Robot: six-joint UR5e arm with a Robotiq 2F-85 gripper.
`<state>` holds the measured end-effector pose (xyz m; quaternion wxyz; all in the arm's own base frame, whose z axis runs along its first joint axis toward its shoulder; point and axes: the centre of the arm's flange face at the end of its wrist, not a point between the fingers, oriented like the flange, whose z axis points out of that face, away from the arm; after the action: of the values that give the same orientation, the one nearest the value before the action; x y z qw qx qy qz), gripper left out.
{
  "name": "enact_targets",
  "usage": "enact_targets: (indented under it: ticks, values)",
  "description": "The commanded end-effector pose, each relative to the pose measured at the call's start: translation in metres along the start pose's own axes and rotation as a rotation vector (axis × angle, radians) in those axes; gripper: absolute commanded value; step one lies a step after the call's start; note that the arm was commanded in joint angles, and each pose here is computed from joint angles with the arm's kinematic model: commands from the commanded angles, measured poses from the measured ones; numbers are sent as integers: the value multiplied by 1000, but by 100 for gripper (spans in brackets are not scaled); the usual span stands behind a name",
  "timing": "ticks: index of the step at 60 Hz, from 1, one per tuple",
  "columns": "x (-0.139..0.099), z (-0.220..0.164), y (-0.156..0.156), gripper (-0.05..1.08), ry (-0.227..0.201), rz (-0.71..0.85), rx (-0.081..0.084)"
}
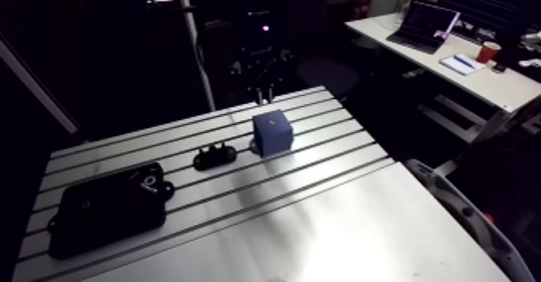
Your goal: Pick up the M10 bolt and insert it into the hex recess until seated.
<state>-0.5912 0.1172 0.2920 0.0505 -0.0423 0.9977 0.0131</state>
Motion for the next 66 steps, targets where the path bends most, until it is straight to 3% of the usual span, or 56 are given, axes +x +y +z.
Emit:
enact_targets:
  ticks: [1, 9, 10, 15, 29, 36, 41, 52, 66]
  values:
    - [-12, -24, -9, 0, -31, 5, 14]
    - [-15, -57, -17, 0, -31, 36, 16]
    - [-16, -71, -20, 0, -44, 52, 25]
    - [-18, -89, -30, 0, -55, 54, 28]
    - [-32, -153, -85, 0, -26, 58, 11]
    - [-38, -163, -109, 0, -13, 56, 20]
    - [-46, -175, -122, 0, 18, 66, 38]
    - [-46, -187, -160, 0, 40, -12, 23]
    - [-48, -188, -166, 0, 41, -27, 13]
